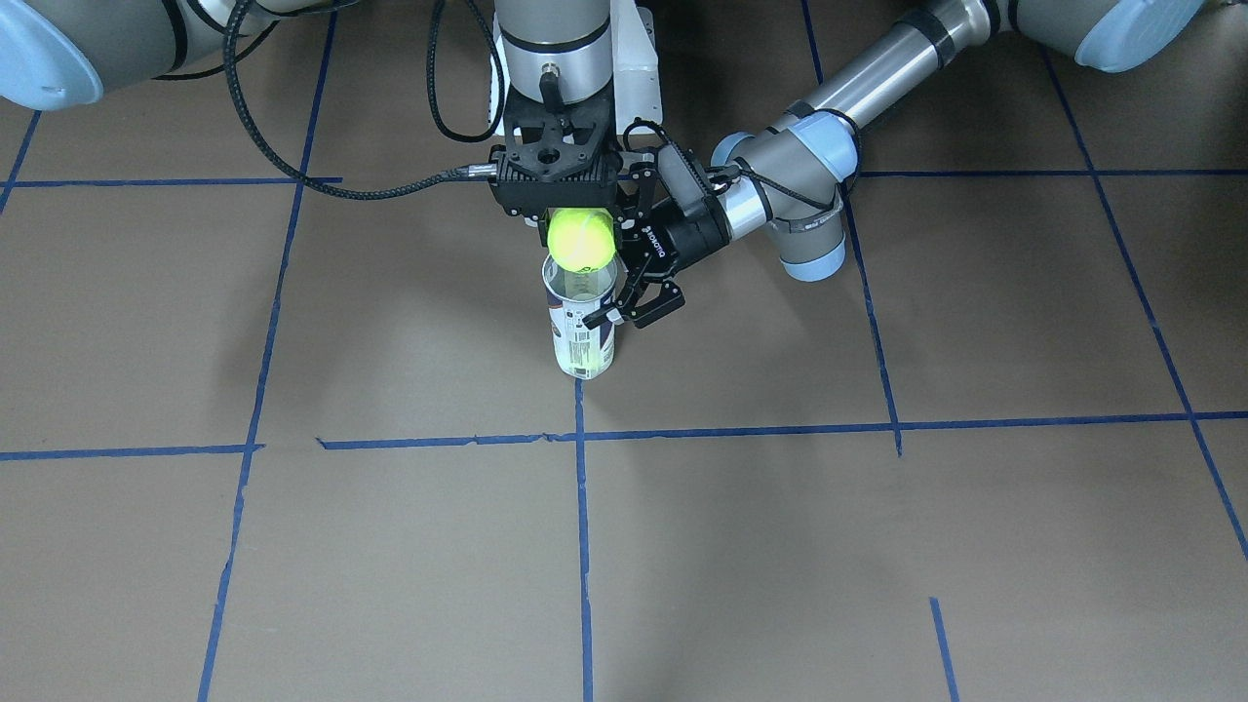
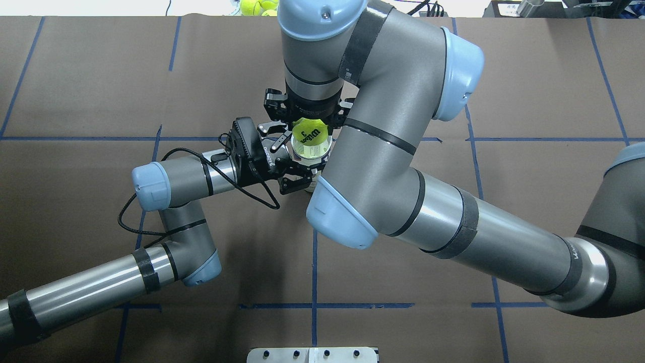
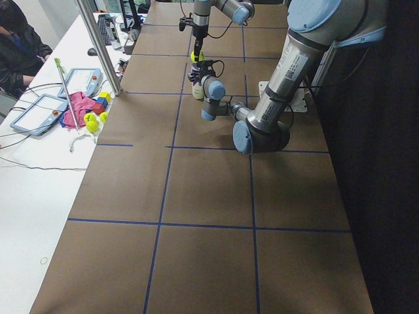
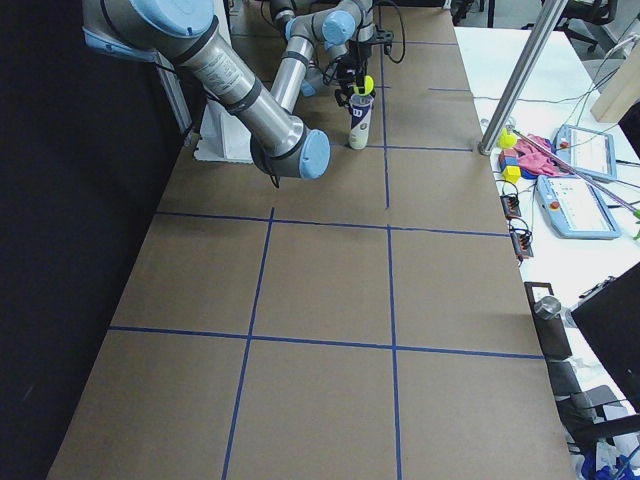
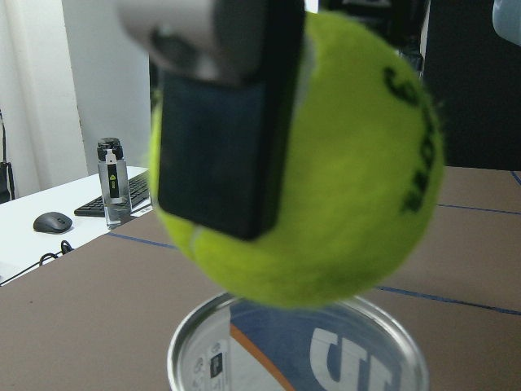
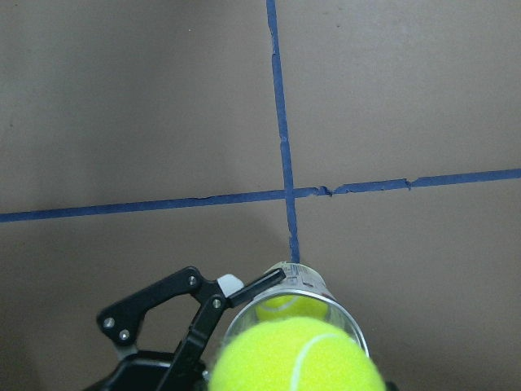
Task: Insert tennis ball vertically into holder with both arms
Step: 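Open the right gripper to drop the ball into the can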
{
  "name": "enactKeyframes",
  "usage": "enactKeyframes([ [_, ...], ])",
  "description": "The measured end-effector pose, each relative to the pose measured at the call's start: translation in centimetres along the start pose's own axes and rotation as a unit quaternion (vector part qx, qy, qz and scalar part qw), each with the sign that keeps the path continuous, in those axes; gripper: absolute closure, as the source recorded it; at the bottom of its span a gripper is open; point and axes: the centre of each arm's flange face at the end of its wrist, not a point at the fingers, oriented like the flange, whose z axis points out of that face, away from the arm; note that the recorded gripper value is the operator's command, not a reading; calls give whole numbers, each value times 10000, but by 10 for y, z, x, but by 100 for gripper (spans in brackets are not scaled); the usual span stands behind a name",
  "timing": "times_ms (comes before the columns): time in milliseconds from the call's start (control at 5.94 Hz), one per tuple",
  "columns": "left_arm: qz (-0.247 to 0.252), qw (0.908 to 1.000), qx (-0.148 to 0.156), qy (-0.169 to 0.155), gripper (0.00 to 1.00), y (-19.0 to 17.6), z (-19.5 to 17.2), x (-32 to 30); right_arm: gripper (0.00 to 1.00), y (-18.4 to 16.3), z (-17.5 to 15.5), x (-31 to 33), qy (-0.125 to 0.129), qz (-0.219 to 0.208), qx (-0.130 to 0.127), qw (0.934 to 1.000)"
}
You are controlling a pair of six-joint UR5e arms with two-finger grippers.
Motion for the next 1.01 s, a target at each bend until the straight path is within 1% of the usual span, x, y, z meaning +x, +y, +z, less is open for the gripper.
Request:
enactKeyframes([
  [673, -1, 10000, -6, 0, 20, 1, 0, 0, 0, 1, -2, 1, -16, -53, 1, 10000],
  [1009, 1, 10000, 14, -2, 12, -1, -1, -1, 0, 2, -7, 3, -72, -194, -10, 9998],
])
